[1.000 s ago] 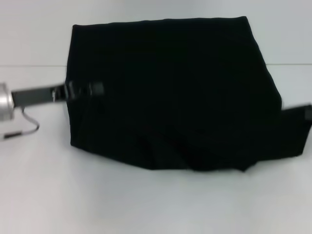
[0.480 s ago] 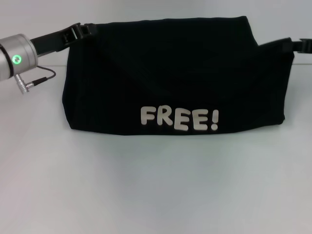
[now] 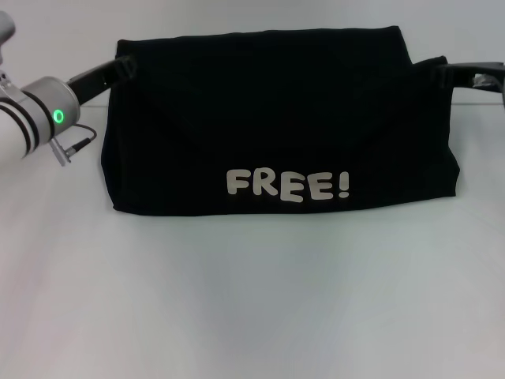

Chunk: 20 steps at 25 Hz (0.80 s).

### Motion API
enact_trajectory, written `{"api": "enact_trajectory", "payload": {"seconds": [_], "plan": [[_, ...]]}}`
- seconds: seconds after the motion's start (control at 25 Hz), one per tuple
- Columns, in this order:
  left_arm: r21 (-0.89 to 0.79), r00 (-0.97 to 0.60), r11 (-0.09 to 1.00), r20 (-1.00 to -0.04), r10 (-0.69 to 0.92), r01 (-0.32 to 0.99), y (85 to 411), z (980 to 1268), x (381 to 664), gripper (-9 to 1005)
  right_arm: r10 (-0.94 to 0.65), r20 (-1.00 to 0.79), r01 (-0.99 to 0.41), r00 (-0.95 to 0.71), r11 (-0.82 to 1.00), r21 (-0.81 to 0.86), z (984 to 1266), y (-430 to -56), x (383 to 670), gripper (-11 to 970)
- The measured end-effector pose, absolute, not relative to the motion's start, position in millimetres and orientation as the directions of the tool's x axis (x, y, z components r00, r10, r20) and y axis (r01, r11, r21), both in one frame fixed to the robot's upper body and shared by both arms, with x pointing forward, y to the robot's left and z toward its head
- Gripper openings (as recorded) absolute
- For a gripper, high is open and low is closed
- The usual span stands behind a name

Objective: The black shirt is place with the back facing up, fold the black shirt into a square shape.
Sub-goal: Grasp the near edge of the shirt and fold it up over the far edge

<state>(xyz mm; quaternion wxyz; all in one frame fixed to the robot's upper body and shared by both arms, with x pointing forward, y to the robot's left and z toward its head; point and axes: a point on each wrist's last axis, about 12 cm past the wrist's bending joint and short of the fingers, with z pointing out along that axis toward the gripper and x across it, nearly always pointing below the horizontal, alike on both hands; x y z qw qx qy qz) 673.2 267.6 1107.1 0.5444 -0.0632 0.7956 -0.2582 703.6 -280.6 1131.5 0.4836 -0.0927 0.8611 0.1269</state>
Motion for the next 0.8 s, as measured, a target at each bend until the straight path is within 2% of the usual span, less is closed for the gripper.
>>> {"api": "enact_trajectory", "payload": {"seconds": [0.2, 0.64, 0.8], "plan": [[-0.440, -0.408, 0.882, -0.846, -0.344, 0.168, 259, 1097, 669, 36, -0.073, -0.853, -0.276, -0.517, 0.958, 0.085, 1117, -270, 699, 48], [-0.420, -0.429, 0.888, -0.848, -0.312, 0.186, 246, 1085, 661, 36, -0.070, -0.836, -0.263, -0.544, 0.961, 0.090, 1100, -274, 687, 47], [-0.430, -0.428, 0.879, -0.847, -0.315, 0.206, 244, 1086, 660, 37, -0.059, -0.831, -0.256, -0.553, 0.961, 0.102, 1096, -276, 683, 81]]}}
